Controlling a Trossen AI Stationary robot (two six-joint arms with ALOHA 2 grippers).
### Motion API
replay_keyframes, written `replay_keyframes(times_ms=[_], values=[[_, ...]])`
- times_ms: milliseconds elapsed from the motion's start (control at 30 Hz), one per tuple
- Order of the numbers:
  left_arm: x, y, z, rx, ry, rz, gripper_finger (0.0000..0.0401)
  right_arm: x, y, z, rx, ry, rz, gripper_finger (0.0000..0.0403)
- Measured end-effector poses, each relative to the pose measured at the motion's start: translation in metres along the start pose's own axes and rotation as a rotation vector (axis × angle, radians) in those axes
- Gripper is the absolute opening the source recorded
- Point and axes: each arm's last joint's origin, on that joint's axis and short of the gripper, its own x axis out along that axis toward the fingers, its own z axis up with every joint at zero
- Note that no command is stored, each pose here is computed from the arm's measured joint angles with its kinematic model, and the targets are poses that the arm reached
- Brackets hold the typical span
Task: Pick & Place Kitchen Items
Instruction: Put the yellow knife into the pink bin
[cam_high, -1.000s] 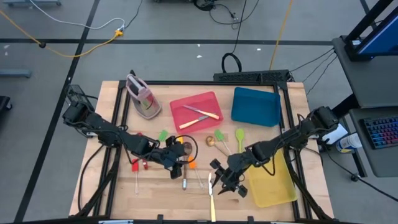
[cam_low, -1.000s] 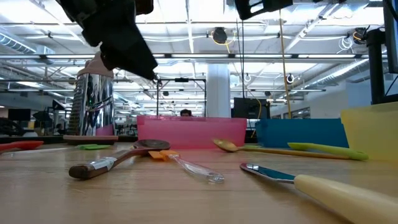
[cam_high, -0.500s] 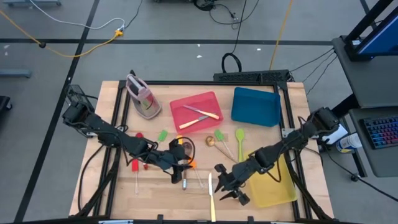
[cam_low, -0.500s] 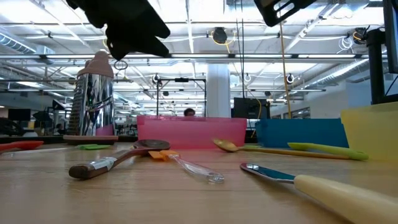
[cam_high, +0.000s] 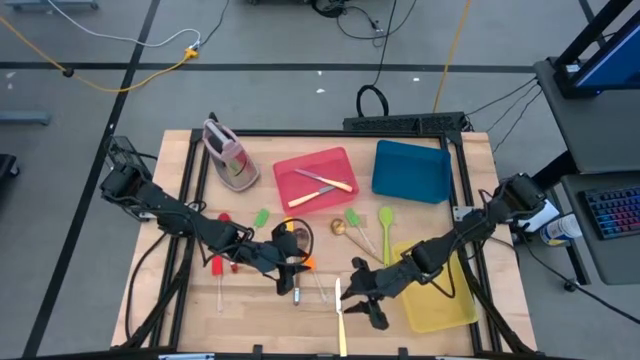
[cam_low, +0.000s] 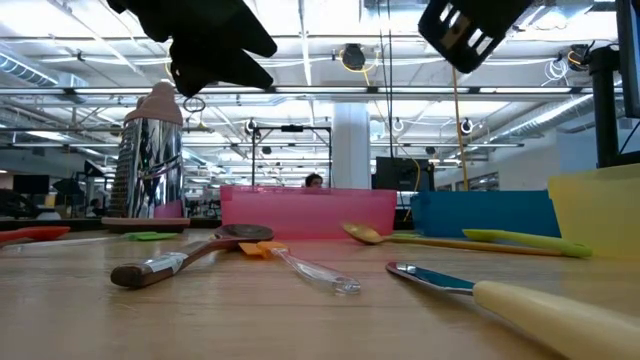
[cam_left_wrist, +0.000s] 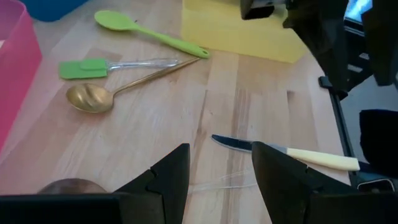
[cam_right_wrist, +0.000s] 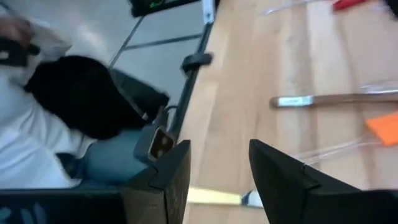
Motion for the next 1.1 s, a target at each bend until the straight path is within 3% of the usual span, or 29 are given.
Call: replay_keyframes(times_ms=[233, 467, 700, 867, 1100], values=[[0.001, 0.004, 0.002, 0.062, -0.003, 0.012, 0.0179, 0.000, 0.021, 0.017, -0.004, -0.061, -0.026, 0.0155], [0.005, 0.015, 0.009, 0.130, -0.010, 0.046, 0.0179, 0.038, 0.028, 0.021, 0.106, 0.068, -0.088, 0.0155], [0.007, 0.022, 0.012, 0.109, -0.014, 0.069, 0.0179, 0.062, 0.039, 0.025, 0.350, 0.214, -0.167, 0.0155], [0.006, 0.022, 0.012, 0.166, -0.011, 0.067, 0.0179, 0.074, 0.033, 0.008, 0.557, 0.293, -0.258, 0.0155], [0.006, 0.020, 0.005, 0.231, 0.060, 0.032, 0.0179, 0.085, 0.025, -0.006, 0.621, 0.323, -0.333, 0.0155]])
